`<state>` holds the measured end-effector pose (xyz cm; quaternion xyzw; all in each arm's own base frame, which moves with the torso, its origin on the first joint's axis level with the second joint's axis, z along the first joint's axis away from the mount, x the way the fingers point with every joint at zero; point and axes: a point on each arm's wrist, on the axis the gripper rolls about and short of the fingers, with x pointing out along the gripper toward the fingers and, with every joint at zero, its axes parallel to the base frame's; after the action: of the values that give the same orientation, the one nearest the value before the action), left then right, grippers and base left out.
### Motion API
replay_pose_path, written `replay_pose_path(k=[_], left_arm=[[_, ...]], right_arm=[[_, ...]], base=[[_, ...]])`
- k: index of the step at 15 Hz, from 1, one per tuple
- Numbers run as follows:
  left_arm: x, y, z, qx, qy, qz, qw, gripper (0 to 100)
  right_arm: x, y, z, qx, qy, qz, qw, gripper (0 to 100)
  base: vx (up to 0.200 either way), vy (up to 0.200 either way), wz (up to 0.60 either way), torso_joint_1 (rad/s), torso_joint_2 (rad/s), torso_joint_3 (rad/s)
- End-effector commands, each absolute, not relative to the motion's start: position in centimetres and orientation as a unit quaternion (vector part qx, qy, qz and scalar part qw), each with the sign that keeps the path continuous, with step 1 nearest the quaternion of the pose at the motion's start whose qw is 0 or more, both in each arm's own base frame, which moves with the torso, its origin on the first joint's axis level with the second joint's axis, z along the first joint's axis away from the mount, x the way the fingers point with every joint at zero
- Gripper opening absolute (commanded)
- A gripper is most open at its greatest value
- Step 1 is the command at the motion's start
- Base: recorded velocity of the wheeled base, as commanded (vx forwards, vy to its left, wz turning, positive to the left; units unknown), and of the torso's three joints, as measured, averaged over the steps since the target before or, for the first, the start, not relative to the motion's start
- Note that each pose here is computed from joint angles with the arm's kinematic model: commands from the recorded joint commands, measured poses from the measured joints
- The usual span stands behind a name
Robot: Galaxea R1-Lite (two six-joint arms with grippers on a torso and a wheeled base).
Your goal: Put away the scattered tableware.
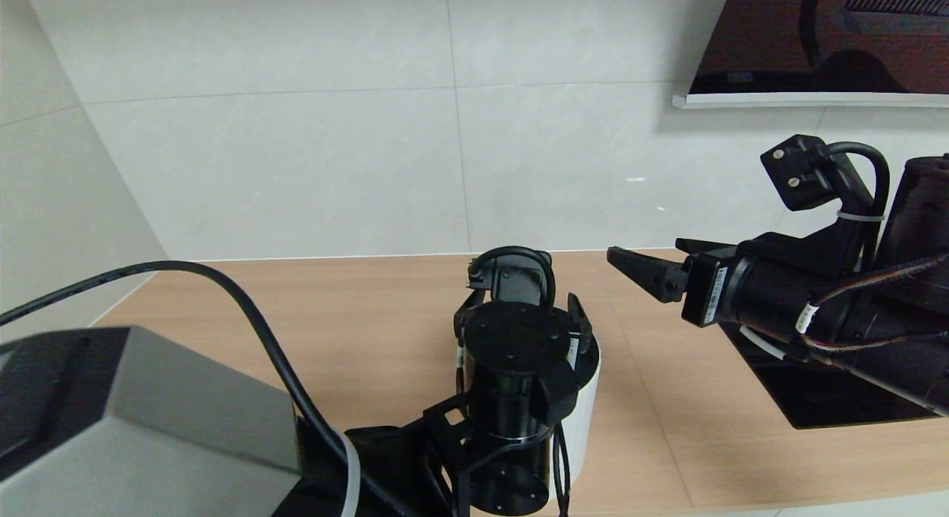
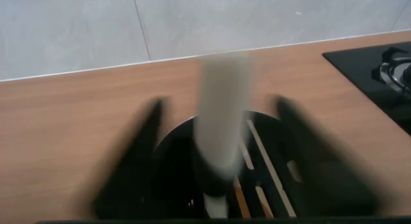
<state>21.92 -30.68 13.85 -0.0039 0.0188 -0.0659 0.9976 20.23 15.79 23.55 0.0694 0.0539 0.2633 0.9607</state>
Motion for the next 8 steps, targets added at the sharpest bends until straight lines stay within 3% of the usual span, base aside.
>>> replay_pose_path(k=[1, 5, 8], left_arm=[[21.9, -30.6, 14.1, -0.007, 0.017, -0.065, 0.998, 100], [21.5, -30.0, 15.0, -0.016, 0.011, -0.066, 0.998, 100], [19.9, -27.6, 19.7, -0.078, -0.025, -0.080, 0.993, 100]], right_arm=[[20.2, 15.8, 23.5, 0.069, 0.054, 0.264, 0.961, 100], [20.1, 15.7, 23.6, 0.070, 0.052, 0.264, 0.961, 100], [20.2, 15.2, 23.8, 0.072, 0.048, 0.256, 0.963, 100]], base=[[0.000, 0.000, 0.00, 0.000, 0.00, 0.000], [0.000, 0.000, 0.00, 0.000, 0.00, 0.000], [0.000, 0.000, 0.00, 0.000, 0.00, 0.000]])
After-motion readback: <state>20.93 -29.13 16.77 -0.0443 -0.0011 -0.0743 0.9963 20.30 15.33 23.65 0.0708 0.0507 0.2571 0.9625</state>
